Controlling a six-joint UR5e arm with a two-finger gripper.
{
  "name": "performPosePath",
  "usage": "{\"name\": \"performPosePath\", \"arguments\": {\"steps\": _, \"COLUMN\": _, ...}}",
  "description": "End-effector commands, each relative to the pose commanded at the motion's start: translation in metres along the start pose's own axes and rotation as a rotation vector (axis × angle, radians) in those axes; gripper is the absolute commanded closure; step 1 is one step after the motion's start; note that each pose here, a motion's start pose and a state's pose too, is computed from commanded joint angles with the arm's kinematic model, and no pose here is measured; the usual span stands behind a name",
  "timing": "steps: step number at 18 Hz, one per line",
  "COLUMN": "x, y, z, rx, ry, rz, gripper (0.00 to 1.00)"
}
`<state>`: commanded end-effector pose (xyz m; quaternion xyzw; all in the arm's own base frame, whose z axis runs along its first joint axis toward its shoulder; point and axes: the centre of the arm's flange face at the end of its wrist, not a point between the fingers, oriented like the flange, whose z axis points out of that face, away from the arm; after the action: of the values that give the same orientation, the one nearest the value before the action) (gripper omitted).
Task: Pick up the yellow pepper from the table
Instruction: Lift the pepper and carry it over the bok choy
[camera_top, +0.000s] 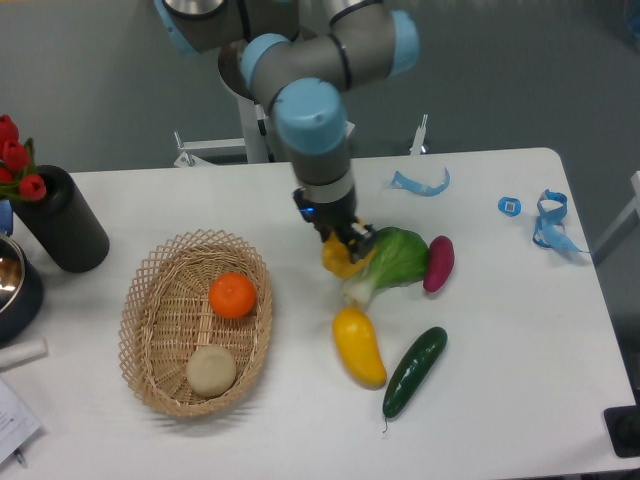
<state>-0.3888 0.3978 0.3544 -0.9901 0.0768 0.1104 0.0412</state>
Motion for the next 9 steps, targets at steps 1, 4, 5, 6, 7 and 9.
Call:
{"name": "performPosePath", "arguments": {"steps": 1, "x": -0.015, "y": 0.007, "z": -0.006, "rx": 0.006, "ry": -0.017, "rz": -0.02, "gripper": 0.56}}
{"name": "performPosePath", "arguments": {"steps": 4, "x": -0.052, "y": 0.03, "z": -0.003, "rx": -0.003, "ry": -0.032, "rz": -0.061, "gripper": 0.56}}
{"name": "performPosePath", "arguments": {"steps": 5, "x": -0.061, "y": 0.032, "z": -0.003, "rx": -0.005, "ry": -0.035, "rz": -0.067, "gripper": 0.56}}
{"name": "performPosePath", "arguments": {"steps": 6, "x": -0.07, "y": 0.034, "z": 0.0, "rx": -0.007, "ry": -0.037, "rz": -0.075, "gripper": 0.56}}
{"name": "performPosePath", "arguments": {"steps": 7, "x": -0.081, "y": 0.044, "z": 0.004, "rx": -0.014, "ry": -0.034, "rz": -0.095, "gripper": 0.56}}
{"name": "performPosePath", "arguments": {"steps": 9, "x": -0.096, "y": 0.054, "z": 0.006, "rx": -0.023, "ry": -0.02, "rz": -0.114, "gripper": 0.56}}
